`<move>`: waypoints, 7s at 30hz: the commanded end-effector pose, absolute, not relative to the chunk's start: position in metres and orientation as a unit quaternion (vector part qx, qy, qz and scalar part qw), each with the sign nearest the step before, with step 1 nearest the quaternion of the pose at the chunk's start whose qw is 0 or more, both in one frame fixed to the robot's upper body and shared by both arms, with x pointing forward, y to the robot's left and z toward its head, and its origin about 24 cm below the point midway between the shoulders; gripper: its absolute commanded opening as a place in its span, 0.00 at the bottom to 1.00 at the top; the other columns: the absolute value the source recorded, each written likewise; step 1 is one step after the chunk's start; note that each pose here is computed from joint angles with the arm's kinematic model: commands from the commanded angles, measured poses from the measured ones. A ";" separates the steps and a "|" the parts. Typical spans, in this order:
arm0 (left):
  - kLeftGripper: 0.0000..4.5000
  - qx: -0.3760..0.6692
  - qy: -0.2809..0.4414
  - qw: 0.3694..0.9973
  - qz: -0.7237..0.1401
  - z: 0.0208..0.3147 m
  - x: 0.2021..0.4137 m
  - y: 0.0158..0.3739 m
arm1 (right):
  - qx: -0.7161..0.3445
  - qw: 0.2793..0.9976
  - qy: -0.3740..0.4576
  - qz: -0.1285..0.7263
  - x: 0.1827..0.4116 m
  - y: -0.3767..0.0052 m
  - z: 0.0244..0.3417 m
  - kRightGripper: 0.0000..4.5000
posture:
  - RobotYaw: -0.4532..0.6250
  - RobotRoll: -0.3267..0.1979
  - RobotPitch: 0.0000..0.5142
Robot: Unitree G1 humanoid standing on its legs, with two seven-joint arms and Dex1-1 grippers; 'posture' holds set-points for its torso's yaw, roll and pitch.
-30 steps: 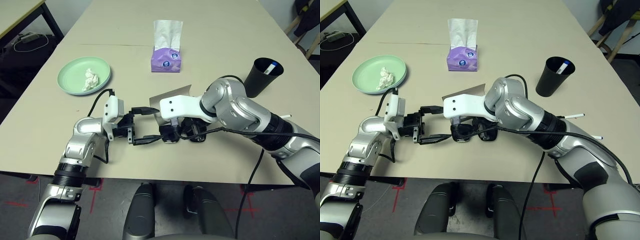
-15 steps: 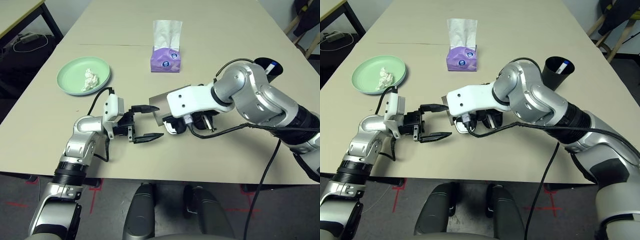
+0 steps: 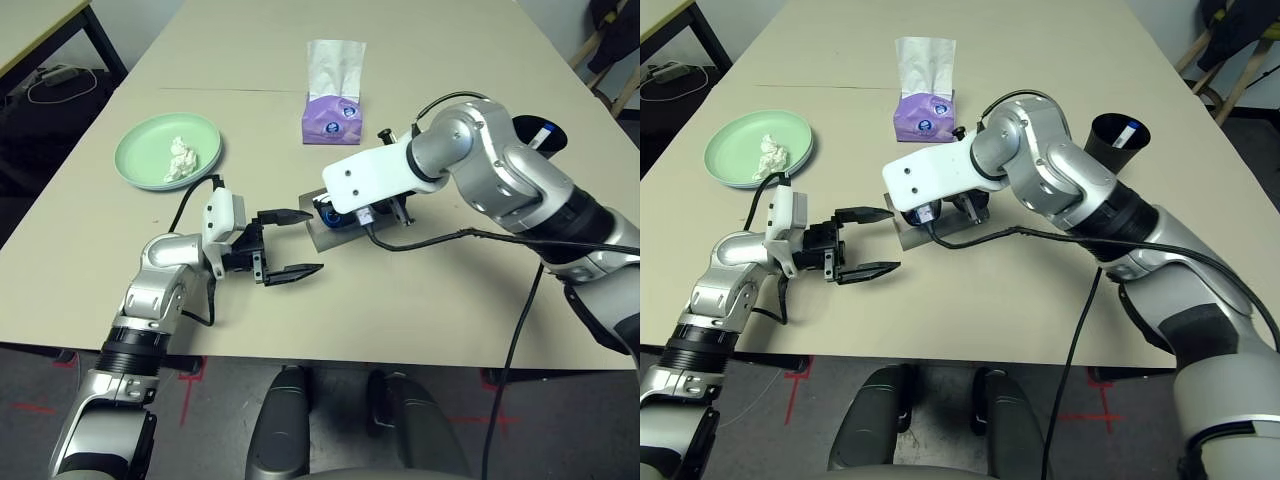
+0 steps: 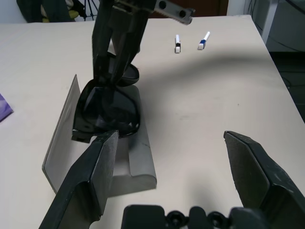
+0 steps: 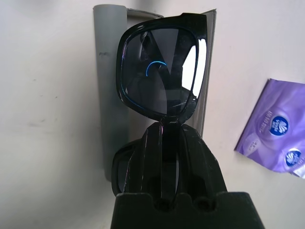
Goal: Organize and tidy the items on the table.
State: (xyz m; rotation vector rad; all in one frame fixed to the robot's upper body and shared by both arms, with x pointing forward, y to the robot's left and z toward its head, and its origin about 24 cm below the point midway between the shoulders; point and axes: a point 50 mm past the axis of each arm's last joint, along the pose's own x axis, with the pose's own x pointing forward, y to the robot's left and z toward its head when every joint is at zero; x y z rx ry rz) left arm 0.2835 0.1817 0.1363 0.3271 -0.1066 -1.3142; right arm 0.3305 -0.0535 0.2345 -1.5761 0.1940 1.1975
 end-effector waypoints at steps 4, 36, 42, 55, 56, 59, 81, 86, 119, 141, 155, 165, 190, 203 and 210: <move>1.00 0.156 -0.042 0.780 -0.605 0.135 0.277 0.184 | -0.681 0.533 0.078 0.495 0.340 -0.048 0.230 0.08 | 0.64 0.62 0.32; 1.00 0.158 -0.044 0.781 -0.602 0.138 0.278 0.182 | -0.668 0.542 0.089 0.502 0.346 -0.041 0.195 0.08 | 0.64 0.62 0.33; 1.00 0.158 -0.043 0.781 -0.602 0.138 0.279 0.183 | -0.673 0.539 0.087 0.499 0.347 -0.044 0.193 0.08 | 0.63 0.62 0.33; 1.00 0.161 -0.043 0.780 -0.603 0.139 0.282 0.183 | -0.670 0.531 0.075 0.514 0.338 -0.045 0.199 0.08 | 0.62 0.62 0.31; 1.00 0.161 -0.043 0.780 -0.603 0.139 0.283 0.183 | -0.669 0.531 0.074 0.515 0.337 -0.045 0.199 0.08 | 0.62 0.62 0.31; 1.00 0.161 -0.042 0.780 -0.603 0.139 0.283 0.183 | -0.667 0.534 0.078 0.513 0.336 -0.045 0.200 0.16 | 0.62 0.62 0.31; 1.00 0.167 -0.036 0.802 -0.573 0.142 0.289 0.191 | -0.471 0.709 0.091 0.517 0.326 -0.090 0.239 0.99 | 0.58 0.62 0.27; 1.00 0.156 -0.031 0.820 -0.550 0.138 0.285 0.200 | -0.324 0.801 0.077 0.497 0.323 -0.112 0.218 0.99 | 0.53 0.62 0.27; 1.00 0.148 -0.056 0.865 -0.476 0.153 0.311 0.211 | -0.120 0.878 -0.049 0.461 0.299 -0.222 0.109 0.99 | 0.56 0.62 0.28; 0.27 0.139 -0.063 0.843 -0.516 0.145 0.323 0.211 | -0.087 0.888 -0.059 0.448 0.288 -0.216 0.124 1.00 | 0.53 0.62 0.27; 0.00 0.129 -0.049 0.854 -0.501 0.135 0.343 0.215 | -0.087 0.886 -0.061 0.452 0.285 -0.211 0.129 1.00 | 0.51 0.62 0.27; 0.00 0.115 -0.031 0.901 -0.416 0.137 0.360 0.211 | -0.088 0.886 -0.064 0.451 0.284 -0.211 0.130 1.00 | 0.51 0.62 0.27; 0.00 0.116 0.001 0.781 -0.614 0.124 0.324 0.163 | -0.089 0.887 -0.064 0.449 0.287 -0.209 0.128 1.00 | 0.51 0.62 0.26; 0.00 0.175 0.070 0.801 -0.569 0.106 0.331 0.181 | -0.094 0.885 -0.071 0.450 0.290 -0.207 0.132 1.00 | 0.51 0.62 0.26; 0.00 0.132 0.023 0.813 -0.566 0.120 0.336 0.176 | -0.096 0.885 -0.072 0.451 0.290 -0.205 0.135 1.00 | 0.50 0.62 0.26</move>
